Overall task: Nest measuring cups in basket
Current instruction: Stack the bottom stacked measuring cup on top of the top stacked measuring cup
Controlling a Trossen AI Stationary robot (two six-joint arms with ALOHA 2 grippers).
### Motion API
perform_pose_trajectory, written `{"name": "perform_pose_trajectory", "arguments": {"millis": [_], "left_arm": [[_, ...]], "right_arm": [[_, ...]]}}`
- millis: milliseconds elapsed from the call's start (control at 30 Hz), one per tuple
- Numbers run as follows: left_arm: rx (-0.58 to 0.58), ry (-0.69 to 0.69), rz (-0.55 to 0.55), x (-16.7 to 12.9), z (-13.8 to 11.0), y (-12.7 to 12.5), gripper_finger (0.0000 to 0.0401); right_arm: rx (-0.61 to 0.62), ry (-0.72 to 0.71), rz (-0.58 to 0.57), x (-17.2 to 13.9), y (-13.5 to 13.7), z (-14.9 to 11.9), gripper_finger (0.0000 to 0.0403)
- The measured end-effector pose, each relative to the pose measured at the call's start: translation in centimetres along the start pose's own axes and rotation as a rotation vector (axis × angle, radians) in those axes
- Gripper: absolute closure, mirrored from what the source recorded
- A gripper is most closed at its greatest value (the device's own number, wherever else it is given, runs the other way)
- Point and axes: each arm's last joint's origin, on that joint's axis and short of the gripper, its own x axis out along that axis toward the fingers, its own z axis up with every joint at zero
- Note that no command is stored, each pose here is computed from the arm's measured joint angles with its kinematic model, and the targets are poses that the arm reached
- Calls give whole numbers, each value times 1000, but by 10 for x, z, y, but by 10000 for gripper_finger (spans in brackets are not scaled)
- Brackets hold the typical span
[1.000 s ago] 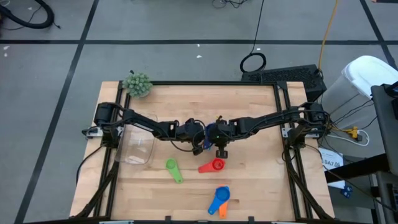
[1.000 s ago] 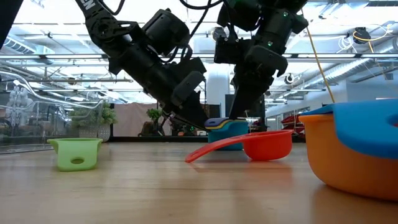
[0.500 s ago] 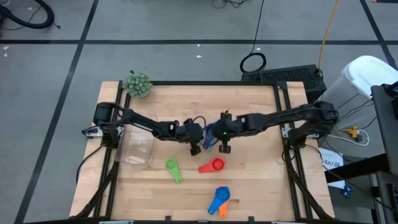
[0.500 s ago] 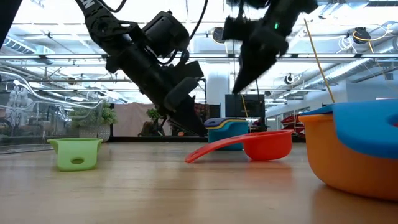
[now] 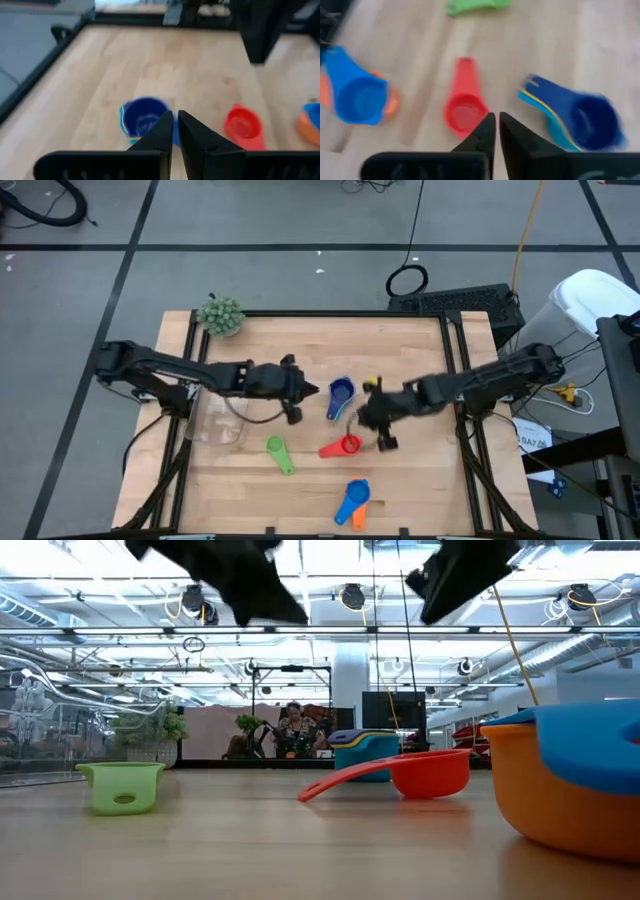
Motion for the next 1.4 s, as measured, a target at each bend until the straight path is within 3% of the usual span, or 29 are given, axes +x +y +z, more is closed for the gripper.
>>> {"name": "perform_pose_trajectory", "arguments": {"millis": [300,500,600,767,1000,1200,1400], "left_arm": [[100,-159,-85,-61,23,-20,368],[163,-253,-73,-88,31,-29,366],[167,-260,-91,-93,31,-34,344],[143,-240,-97,-97,27,-43,268],[90,-217,-123,-101,23,-55,179],[93,-225,-91,-106,21,-62,161],[91,-225,-111,-108,19,-68,179]], "right_arm": [[78,-51,175,3,47,6,276],[24,-19,201,27,69,15,233],[-53,6,193,36,74,35,228],[-185,144,150,49,76,67,228],[-240,378,171,77,87,59,227],[-204,421,204,100,100,47,227],[-172,379,202,106,100,47,227]]}}
